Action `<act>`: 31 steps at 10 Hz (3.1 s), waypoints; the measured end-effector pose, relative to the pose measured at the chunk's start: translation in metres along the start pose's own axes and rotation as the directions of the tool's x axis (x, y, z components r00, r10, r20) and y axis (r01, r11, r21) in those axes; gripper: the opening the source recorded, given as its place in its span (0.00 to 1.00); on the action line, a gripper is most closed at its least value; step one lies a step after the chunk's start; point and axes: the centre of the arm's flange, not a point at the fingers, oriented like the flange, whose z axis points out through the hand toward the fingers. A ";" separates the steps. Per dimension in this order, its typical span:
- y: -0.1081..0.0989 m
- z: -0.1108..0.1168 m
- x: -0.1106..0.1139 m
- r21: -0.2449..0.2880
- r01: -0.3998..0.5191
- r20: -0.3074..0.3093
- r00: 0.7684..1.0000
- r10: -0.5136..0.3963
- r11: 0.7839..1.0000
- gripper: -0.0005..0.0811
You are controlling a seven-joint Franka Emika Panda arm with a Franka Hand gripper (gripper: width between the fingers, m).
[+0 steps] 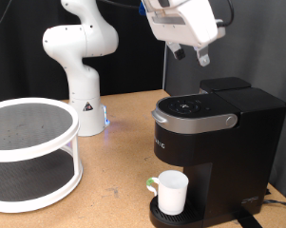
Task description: Make a cup of coffee with the keurig machine
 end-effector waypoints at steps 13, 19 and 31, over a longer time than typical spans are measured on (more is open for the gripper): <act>0.010 0.075 -0.026 -0.023 0.054 0.058 0.997 -0.053 0.998 0.06; 0.010 0.084 -0.034 -0.029 0.045 0.064 0.997 -0.043 0.999 0.01; 0.040 0.086 -0.030 0.169 -0.197 0.128 0.976 0.177 0.966 0.01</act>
